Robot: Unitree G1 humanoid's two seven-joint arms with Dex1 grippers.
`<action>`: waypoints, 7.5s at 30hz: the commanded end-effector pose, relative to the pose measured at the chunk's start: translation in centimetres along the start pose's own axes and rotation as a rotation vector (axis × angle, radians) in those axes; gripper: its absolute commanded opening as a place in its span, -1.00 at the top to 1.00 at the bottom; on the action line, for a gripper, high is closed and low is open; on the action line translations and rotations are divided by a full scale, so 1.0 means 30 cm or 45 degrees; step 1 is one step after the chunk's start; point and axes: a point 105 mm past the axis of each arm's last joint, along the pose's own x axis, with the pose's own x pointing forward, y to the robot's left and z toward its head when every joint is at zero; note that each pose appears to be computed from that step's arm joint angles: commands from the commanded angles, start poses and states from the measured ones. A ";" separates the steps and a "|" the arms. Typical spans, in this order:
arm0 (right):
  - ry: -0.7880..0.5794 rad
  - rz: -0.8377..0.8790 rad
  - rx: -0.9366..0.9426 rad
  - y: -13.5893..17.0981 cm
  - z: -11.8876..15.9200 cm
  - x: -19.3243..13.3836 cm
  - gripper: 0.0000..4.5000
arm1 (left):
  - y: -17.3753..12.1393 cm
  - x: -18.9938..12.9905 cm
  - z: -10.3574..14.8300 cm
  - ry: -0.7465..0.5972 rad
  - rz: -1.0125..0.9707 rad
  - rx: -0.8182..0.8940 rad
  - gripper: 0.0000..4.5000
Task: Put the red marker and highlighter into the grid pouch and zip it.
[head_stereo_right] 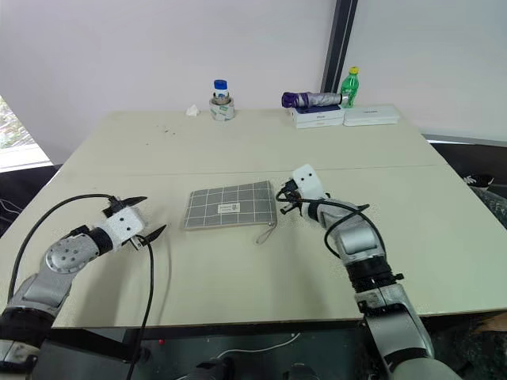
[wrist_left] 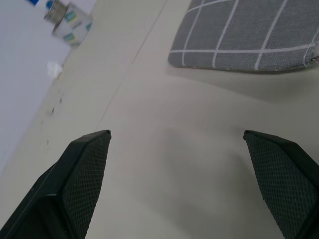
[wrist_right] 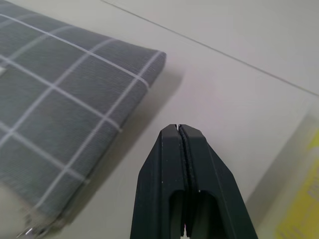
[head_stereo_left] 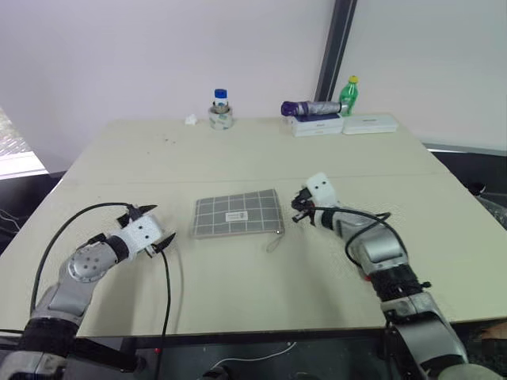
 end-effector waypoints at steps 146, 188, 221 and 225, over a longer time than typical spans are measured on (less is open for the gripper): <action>0.029 -0.368 0.273 -0.148 -0.019 -0.024 -0.71 | -0.104 0.111 0.339 -0.279 0.282 -0.837 1.00; -0.129 0.426 -0.212 0.114 0.187 -0.290 0.63 | -0.147 0.119 0.360 -0.307 0.199 -0.783 1.00; -0.039 0.640 -0.611 0.194 0.183 -0.277 -0.26 | -0.272 0.049 0.443 -0.461 -0.249 -0.393 1.00; -0.054 0.546 -0.616 0.124 0.201 -0.308 -0.99 | -0.242 0.059 0.429 -0.436 -0.178 -0.492 1.00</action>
